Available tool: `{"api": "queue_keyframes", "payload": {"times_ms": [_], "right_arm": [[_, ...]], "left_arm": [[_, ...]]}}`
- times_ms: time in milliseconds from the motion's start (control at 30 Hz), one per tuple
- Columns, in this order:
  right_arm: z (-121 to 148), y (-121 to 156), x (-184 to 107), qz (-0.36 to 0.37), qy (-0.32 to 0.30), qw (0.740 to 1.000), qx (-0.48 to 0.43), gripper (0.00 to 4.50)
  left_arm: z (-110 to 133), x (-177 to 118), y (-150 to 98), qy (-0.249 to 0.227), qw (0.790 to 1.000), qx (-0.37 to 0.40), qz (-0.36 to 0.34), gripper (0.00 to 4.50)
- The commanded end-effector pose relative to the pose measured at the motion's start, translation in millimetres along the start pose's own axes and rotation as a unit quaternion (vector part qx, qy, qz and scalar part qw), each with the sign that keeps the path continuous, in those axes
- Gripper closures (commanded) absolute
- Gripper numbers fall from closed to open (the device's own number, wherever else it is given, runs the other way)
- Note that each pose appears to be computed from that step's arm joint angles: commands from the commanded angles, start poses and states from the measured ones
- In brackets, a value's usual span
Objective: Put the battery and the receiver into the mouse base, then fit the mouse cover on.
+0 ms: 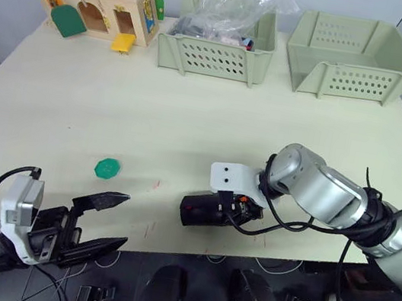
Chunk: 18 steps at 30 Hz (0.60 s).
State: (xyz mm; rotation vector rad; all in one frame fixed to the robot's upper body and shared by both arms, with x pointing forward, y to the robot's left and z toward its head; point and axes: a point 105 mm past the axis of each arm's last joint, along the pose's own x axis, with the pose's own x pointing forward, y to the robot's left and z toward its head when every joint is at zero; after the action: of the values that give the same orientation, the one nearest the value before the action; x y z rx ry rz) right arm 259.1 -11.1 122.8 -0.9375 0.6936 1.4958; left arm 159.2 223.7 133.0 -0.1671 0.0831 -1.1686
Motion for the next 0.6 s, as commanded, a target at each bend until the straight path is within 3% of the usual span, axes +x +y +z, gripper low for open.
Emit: {"api": "queue_keyframes", "payload": {"times_ms": [33,367,400,433,600], "right_arm": [[8.5,-5.4,-10.4,-0.022,-0.01,1.0,-0.015,2.25],[8.5,-6.7,-10.3,-0.024,-0.01,1.0,-0.014,2.25],[8.8,-7.5,-10.3,-0.027,-0.011,0.999,-0.014,1.23],[9.0,-8.1,-10.3,-0.029,-0.011,0.999,-0.013,0.88],[9.2,-7.5,-10.2,-0.027,-0.012,0.999,-0.016,0.88]], "left_arm": [[1.9,-0.6,-1.0,0.005,1.0,0.006,-0.004,0.0],[1.9,-0.6,-0.6,0.006,1.0,0.006,-0.003,0.0],[1.9,-0.6,-0.6,0.006,1.0,0.006,-0.003,0.0],[2.0,-0.7,-0.5,0.006,1.0,0.006,-0.003,0.0],[1.5,-0.9,-0.7,0.006,1.0,0.005,-0.002,0.0]]}}
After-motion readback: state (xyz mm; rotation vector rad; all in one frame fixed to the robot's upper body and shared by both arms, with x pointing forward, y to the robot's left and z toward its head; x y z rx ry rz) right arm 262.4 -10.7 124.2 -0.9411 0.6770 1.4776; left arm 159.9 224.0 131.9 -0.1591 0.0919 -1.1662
